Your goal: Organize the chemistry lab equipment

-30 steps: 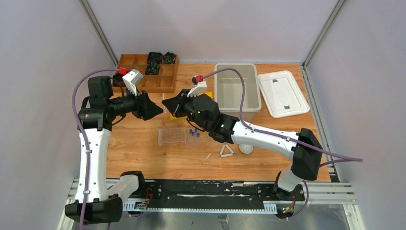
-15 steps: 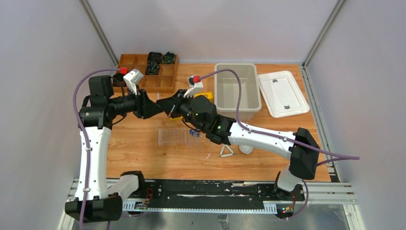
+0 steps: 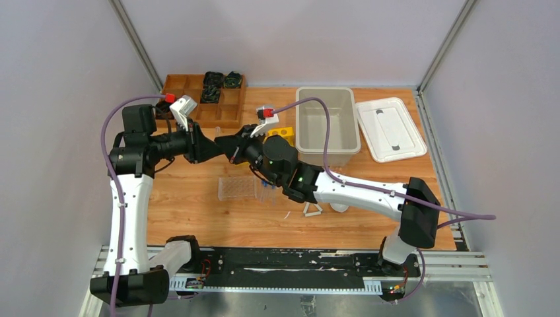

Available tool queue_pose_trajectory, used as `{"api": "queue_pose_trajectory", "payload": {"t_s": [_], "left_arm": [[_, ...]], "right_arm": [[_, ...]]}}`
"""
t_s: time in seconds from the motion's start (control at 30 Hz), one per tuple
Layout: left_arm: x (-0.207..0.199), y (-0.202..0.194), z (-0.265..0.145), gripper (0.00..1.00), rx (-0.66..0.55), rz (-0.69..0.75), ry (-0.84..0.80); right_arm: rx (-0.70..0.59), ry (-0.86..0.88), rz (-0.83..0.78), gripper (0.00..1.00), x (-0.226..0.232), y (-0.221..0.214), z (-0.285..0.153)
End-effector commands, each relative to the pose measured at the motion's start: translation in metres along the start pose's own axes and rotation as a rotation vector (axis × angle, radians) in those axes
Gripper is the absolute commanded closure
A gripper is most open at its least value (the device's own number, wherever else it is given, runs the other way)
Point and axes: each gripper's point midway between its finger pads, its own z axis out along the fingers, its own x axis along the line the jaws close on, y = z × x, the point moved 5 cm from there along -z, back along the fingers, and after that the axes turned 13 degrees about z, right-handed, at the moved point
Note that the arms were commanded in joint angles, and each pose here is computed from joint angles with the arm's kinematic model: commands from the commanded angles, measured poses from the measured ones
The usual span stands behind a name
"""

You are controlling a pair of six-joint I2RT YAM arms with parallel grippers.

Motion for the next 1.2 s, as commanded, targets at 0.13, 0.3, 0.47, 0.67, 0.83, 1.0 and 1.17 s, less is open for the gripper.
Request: {"api": "queue_pose_trajectory", "payload": {"t_s": [0.13, 0.3, 0.47, 0.67, 0.83, 1.0, 1.17], "left_arm": [[0.001, -0.005, 0.001, 0.90, 0.000, -0.011, -0.015], [-0.003, -0.007, -0.002, 0.92, -0.009, 0.053, -0.008], [-0.009, -0.010, -0.008, 0.91, -0.022, 0.184, 0.012], [-0.012, -0.012, -0.013, 0.92, -0.030, 0.291, 0.034], [-0.016, -0.014, -0.015, 0.92, -0.040, 0.332, 0.025], [-0.020, -0.014, -0.017, 0.92, -0.052, 0.362, 0.022], [-0.022, -0.015, -0.018, 0.93, -0.055, 0.364, 0.018]], "right_arm": [[-0.049, 0.074, -0.011, 0.65, 0.031, 0.009, -0.003], [0.045, -0.078, -0.103, 0.42, 0.020, 0.015, -0.007], [0.193, -0.170, -0.145, 0.40, 0.017, 0.019, -0.009], [0.303, -0.137, -0.158, 0.45, 0.022, 0.017, -0.010], [0.311, -0.129, -0.166, 0.52, 0.026, 0.020, -0.010], [0.311, -0.131, -0.168, 0.58, 0.027, 0.021, -0.008], [0.316, -0.137, -0.166, 0.59, 0.024, 0.020, -0.004]]}}
